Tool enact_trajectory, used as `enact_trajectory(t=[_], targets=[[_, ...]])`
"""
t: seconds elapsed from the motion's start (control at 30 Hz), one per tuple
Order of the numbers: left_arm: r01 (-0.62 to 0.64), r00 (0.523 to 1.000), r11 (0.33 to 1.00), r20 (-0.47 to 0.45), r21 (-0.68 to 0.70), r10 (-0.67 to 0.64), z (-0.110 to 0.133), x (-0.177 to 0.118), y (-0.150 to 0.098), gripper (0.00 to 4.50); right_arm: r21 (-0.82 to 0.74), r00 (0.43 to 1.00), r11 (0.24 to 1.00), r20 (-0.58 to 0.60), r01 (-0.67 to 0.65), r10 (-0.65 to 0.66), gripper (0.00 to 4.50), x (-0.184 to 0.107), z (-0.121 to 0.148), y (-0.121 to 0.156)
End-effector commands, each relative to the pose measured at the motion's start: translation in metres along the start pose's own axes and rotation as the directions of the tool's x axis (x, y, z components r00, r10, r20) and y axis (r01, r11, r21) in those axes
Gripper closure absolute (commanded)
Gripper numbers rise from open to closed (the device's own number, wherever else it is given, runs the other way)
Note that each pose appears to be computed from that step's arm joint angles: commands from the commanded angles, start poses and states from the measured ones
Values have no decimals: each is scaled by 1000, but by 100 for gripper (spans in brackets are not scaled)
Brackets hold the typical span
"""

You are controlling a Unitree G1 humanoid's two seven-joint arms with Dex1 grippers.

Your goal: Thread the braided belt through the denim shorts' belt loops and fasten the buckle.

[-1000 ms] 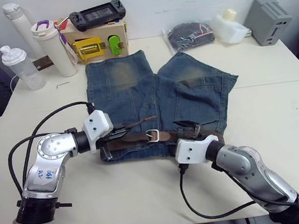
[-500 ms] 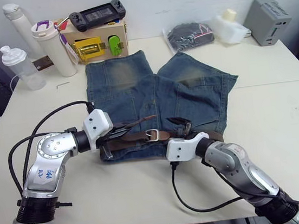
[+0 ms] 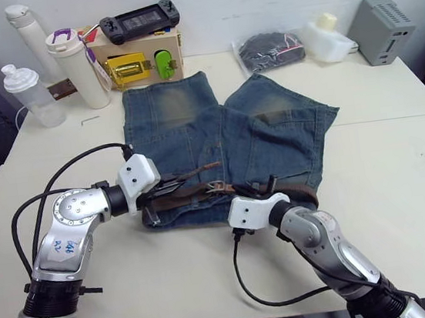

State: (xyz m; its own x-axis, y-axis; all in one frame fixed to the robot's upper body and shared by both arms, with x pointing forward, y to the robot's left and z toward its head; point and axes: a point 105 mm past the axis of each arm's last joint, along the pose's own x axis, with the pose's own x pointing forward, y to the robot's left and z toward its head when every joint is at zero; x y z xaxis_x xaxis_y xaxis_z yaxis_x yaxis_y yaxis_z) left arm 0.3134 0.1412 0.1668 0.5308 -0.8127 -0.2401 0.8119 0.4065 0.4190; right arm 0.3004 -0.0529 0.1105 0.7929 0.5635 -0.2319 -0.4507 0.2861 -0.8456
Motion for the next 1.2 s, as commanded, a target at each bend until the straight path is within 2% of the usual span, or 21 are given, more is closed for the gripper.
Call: enact_trajectory(t=[0.03, 0.2, 0.63, 0.9, 1.2], targets=[[-21, 999, 999, -42, 29, 22, -3, -1, 7, 450, -166, 990, 977, 69, 133, -123, 448, -4, 15, -33], [-35, 993, 999, -110, 37, 39, -16, -2, 10, 450, -266, 974, 940, 128, 214, -186, 448, -5, 25, -51], [0, 991, 993, -134, 118, 16, -12, -3, 14, 450, -272, 970, 935, 148, 225, -191, 448, -2, 26, -50], [45, 982, 967, -190, 253, 4, -8, -4, 24, 450, -273, 968, 935, 167, 227, -186, 448, -2, 29, -49], [110, 963, 883, -269, 457, 20, -7, -5, 34, 450, -266, 968, 938, 171, 224, -182, 448, -2, 30, -47]])
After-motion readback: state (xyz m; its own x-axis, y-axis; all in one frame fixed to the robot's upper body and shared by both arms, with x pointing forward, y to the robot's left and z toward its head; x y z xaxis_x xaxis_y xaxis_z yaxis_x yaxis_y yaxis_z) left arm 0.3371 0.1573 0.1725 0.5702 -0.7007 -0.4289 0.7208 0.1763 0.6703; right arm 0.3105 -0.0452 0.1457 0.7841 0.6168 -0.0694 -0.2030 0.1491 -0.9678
